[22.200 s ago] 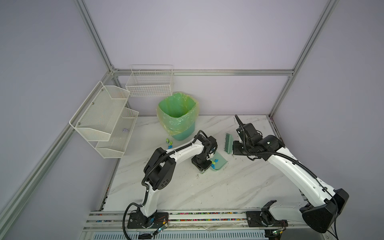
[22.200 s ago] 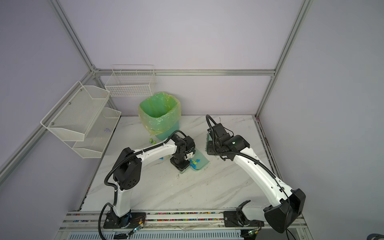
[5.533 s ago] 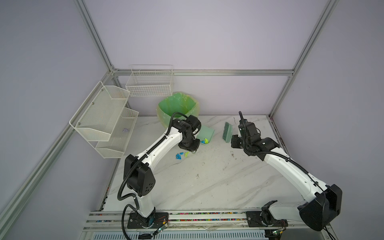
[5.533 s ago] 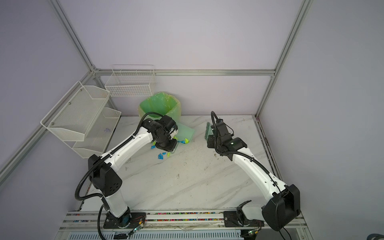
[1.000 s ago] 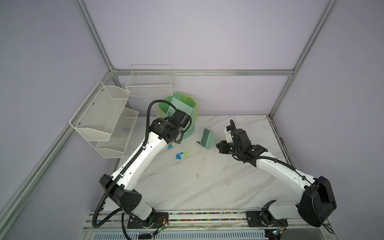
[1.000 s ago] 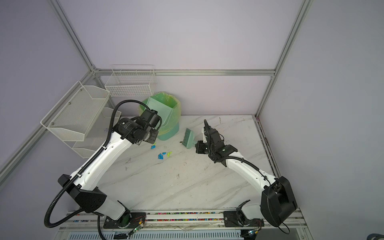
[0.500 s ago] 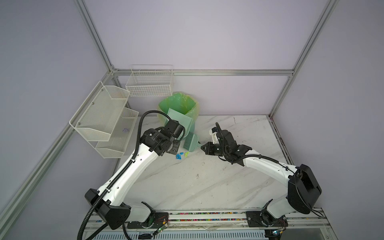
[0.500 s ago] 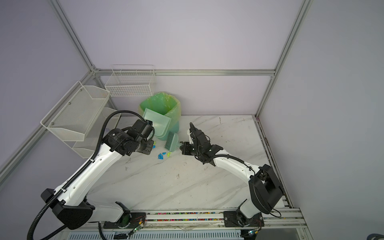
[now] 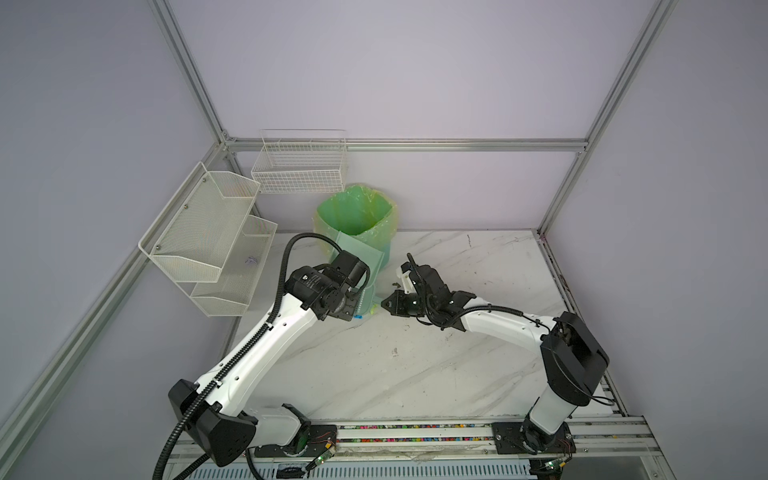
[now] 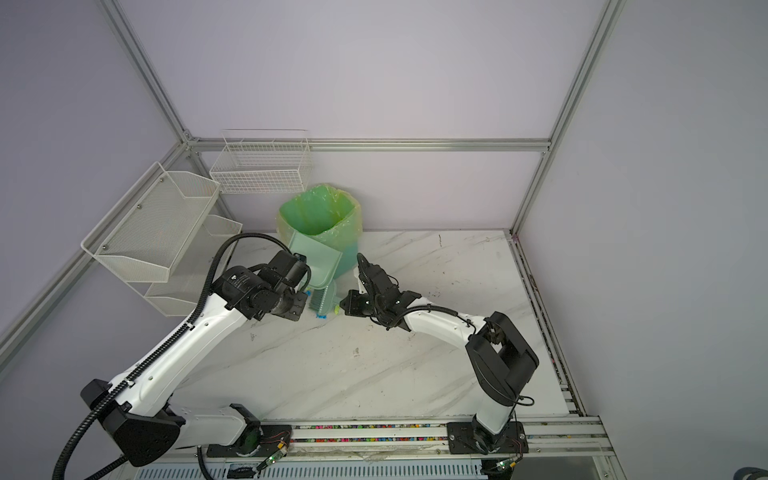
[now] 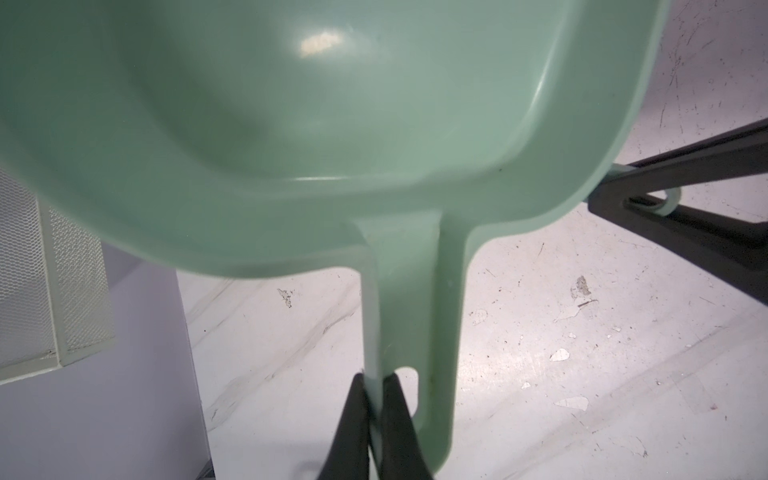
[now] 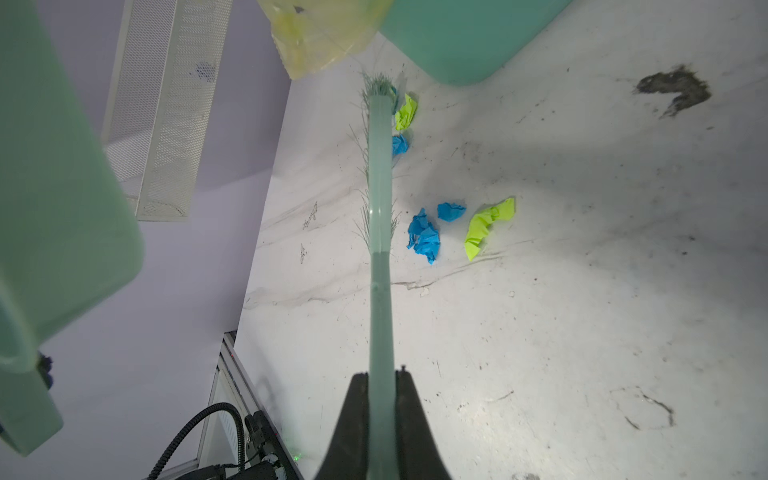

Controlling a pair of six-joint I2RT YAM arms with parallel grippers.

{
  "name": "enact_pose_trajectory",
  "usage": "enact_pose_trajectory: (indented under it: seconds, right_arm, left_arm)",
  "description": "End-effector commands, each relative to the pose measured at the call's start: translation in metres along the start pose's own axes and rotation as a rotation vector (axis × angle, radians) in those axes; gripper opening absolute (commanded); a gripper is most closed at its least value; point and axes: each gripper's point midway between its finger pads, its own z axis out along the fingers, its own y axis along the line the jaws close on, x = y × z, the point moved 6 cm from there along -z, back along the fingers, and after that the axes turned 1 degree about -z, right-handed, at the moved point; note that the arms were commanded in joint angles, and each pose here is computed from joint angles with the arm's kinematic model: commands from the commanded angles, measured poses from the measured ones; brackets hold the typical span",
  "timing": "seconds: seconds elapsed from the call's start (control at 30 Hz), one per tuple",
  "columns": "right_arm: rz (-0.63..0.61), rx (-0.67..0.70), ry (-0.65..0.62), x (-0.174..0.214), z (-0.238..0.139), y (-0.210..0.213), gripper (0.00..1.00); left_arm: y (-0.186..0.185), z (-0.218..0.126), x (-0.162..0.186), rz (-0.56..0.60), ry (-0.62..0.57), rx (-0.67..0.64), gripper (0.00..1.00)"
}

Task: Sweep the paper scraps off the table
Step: 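Lower the empty dustpan toward the scraps with the left while the right follows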

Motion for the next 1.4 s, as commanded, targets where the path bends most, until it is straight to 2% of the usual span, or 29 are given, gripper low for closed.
enact_pose_trajectory:
  seconds: [0.0, 0.13, 0.53, 1.0, 1.13, 1.37]
  right_arm:
    - [0.011, -0.079, -0.021, -0.005, 0.005, 0.019, 0.0]
    - [0.047, -0.113, 0.029, 0.003, 0.013, 0.015, 0.0]
    - [0.133, 0.064, 0.069, 0.017, 0.007, -0.037, 0.0]
    - [0.214, 0.227, 0.032, 0.014, -0.067, -0.112, 0.0]
    - [0.198, 0.216, -0.017, 0.009, -0.088, -0.108, 0.0]
    - [0.12, 0.118, -0.14, -0.024, -0.127, -0.062, 0.0]
  left_arm:
    - [-0.001, 0.003, 0.001, -0.022, -0.017, 0.005, 0.0]
    - [-0.002, 0.007, 0.002, -0.013, -0.006, 0.001, 0.0]
    - [-0.007, 0.022, 0.013, 0.004, 0.041, 0.003, 0.0]
    - [-0.018, 0.045, 0.025, 0.014, 0.12, 0.017, 0.0]
    - [-0.024, 0.054, 0.029, 0.013, 0.143, 0.04, 0.0]
    - [-0.034, 0.071, 0.039, 0.007, 0.186, 0.067, 0.0]
